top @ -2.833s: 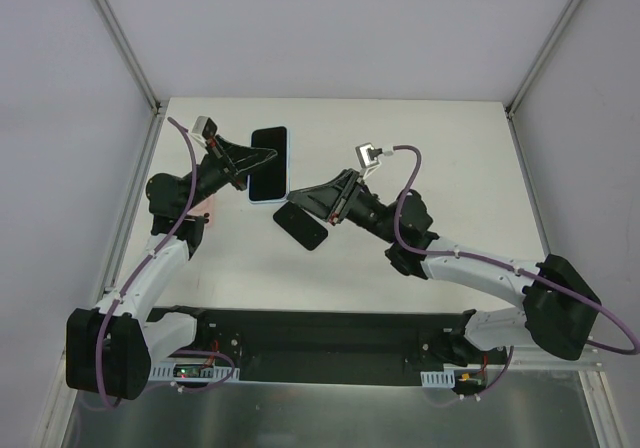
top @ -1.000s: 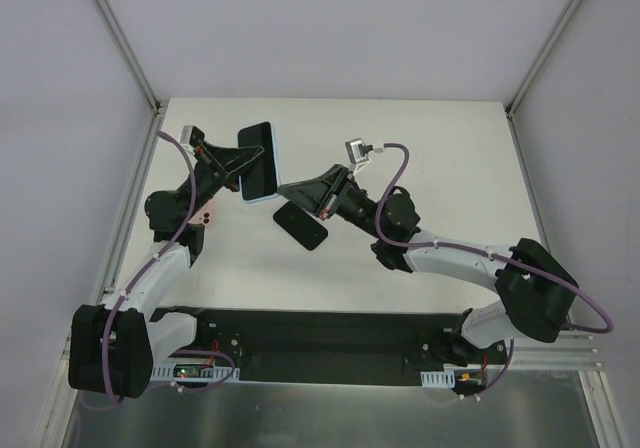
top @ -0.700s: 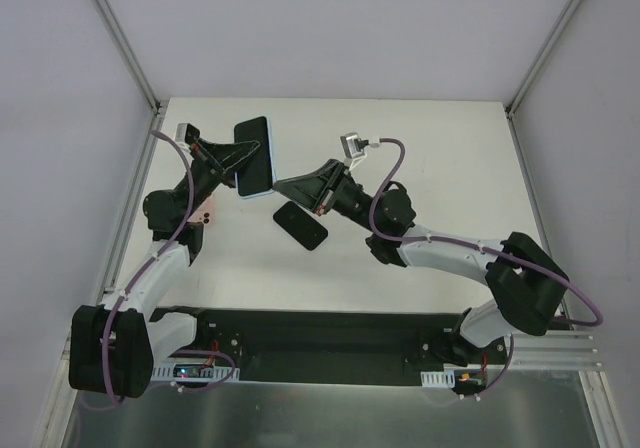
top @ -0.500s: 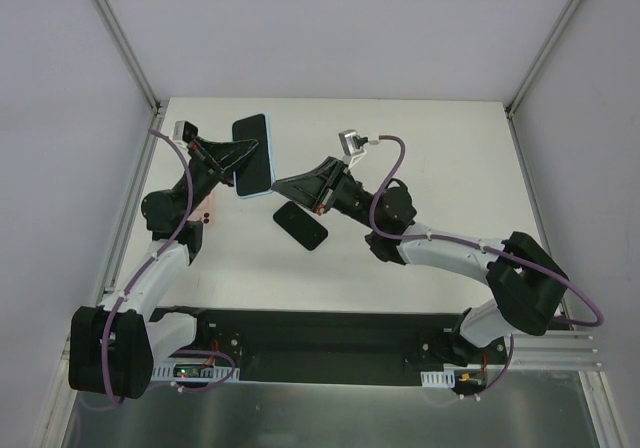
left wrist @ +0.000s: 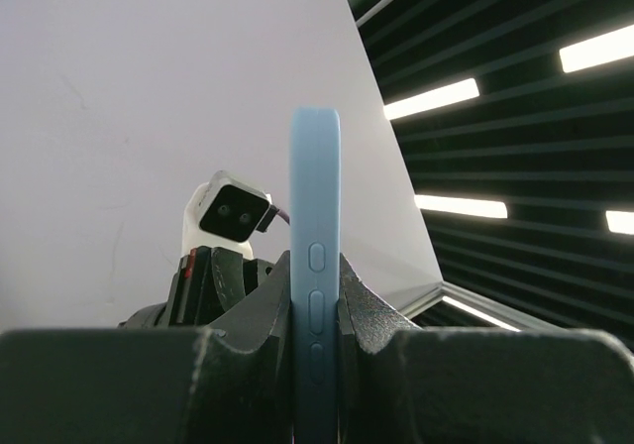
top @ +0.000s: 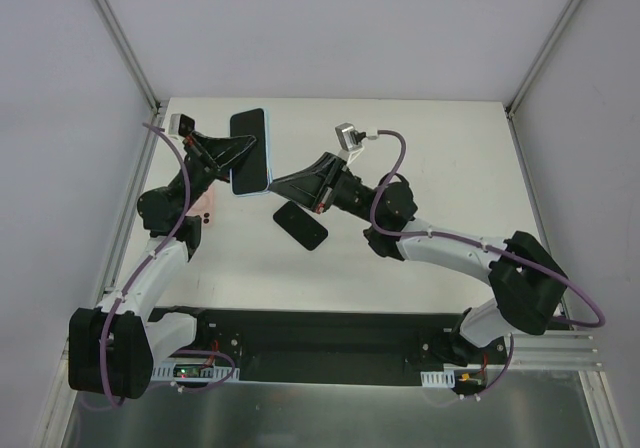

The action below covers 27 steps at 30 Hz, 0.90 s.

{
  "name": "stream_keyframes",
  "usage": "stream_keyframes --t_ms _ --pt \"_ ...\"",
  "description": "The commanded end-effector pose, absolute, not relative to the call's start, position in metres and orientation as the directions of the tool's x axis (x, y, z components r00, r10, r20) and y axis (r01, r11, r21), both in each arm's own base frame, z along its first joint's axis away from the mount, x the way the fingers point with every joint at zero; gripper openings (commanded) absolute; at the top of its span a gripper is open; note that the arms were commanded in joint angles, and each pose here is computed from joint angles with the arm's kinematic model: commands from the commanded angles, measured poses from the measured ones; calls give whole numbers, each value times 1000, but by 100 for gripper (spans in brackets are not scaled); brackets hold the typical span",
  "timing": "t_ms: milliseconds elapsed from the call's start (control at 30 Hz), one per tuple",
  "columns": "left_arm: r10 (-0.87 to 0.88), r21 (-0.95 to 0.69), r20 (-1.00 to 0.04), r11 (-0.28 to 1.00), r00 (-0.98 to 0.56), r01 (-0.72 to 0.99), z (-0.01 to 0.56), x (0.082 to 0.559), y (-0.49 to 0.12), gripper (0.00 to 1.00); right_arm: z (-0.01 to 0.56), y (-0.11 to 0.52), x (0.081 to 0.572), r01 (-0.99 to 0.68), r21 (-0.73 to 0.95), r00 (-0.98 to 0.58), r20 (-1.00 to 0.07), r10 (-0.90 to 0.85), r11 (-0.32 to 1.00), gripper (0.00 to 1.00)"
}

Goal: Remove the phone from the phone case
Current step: Remove the phone case from the phone.

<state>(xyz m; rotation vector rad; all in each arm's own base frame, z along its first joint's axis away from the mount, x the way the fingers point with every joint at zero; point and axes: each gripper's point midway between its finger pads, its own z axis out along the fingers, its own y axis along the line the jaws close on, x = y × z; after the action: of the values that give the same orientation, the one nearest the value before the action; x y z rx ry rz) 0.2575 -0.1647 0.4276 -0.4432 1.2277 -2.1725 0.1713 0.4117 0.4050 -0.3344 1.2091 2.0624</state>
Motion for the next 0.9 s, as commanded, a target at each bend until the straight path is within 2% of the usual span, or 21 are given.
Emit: stream_keyframes --t_ms 0,433,867 --pt "-476 -741 189 -643 -859 193 482 233 -148 0 447 396 116 -786 381 -601 -659 453 -487 1" --pt "-464 -734 175 -649 -868 199 487 232 -148 0 440 400 113 -792 351 -574 -706 415 -499 1" --pt "-456 -729 160 -653 -875 207 493 230 -148 0 425 401 128 -785 395 -586 -724 365 -477 1"
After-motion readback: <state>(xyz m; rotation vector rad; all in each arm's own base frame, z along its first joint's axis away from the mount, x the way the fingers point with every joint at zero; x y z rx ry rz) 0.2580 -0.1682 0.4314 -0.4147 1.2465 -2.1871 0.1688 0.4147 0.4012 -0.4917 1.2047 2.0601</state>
